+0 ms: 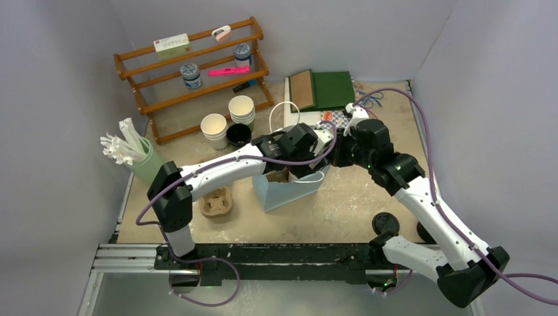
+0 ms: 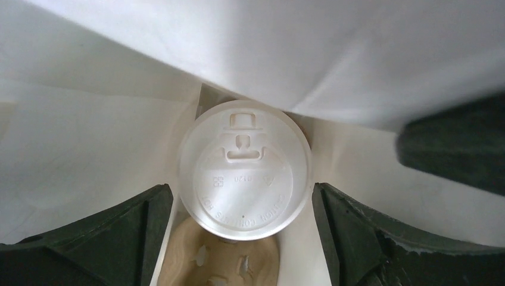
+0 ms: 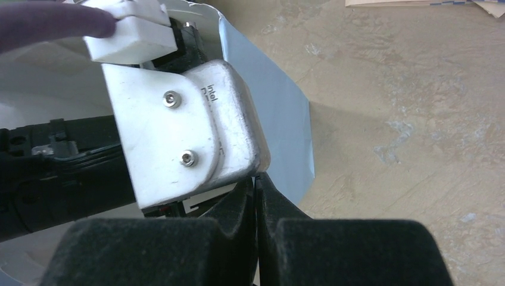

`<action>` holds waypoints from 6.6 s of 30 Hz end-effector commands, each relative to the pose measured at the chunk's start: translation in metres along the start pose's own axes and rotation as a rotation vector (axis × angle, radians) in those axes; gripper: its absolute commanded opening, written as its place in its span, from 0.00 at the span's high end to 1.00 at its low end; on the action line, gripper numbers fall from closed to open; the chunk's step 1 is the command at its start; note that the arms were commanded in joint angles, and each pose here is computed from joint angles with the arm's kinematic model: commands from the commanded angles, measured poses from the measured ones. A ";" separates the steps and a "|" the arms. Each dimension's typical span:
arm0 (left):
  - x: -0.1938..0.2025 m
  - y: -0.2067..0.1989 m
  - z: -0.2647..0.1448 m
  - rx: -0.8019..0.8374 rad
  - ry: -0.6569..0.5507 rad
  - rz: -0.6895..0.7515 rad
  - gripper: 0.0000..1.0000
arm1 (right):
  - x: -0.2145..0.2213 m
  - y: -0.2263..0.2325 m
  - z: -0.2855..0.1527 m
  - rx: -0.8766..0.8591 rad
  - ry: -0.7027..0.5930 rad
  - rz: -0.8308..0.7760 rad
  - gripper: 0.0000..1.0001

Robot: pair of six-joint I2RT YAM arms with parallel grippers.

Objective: Pack the takeout coffee
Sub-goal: Place the coffee cup on the cup tray, then pick up the coffee cup.

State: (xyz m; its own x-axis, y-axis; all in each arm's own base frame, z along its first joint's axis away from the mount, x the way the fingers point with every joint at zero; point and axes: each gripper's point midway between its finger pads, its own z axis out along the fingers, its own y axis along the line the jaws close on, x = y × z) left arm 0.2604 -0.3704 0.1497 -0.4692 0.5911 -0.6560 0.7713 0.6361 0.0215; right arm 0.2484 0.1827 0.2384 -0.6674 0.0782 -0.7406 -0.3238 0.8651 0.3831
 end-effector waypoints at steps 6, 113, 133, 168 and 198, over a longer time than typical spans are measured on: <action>-0.064 -0.003 -0.035 0.034 -0.158 -0.014 0.06 | 0.016 -0.001 0.007 0.000 0.075 -0.010 0.97; -0.010 0.340 -0.099 -0.638 -0.230 -1.062 0.54 | -0.167 0.008 -0.036 0.150 -0.386 -0.158 0.23; 0.006 0.357 -0.066 -0.700 -0.166 -1.079 0.67 | -0.157 0.008 -0.030 0.134 -0.357 -0.152 0.22; -0.020 0.346 -0.096 -0.638 -0.252 -1.104 1.00 | -0.167 0.019 -0.025 0.087 -0.366 -0.217 0.21; -0.028 0.341 -0.110 -0.447 -0.368 -1.194 1.00 | -0.227 0.091 0.067 -0.206 -0.306 -0.054 0.32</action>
State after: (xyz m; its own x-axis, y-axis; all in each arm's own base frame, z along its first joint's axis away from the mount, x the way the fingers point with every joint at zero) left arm 0.4849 -0.1065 0.2164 -0.6191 -0.5099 -0.5972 -0.3422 0.8597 -0.3793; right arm 0.4285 0.2816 0.3663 -0.4867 0.1684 -0.8572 -0.4642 0.7814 0.4171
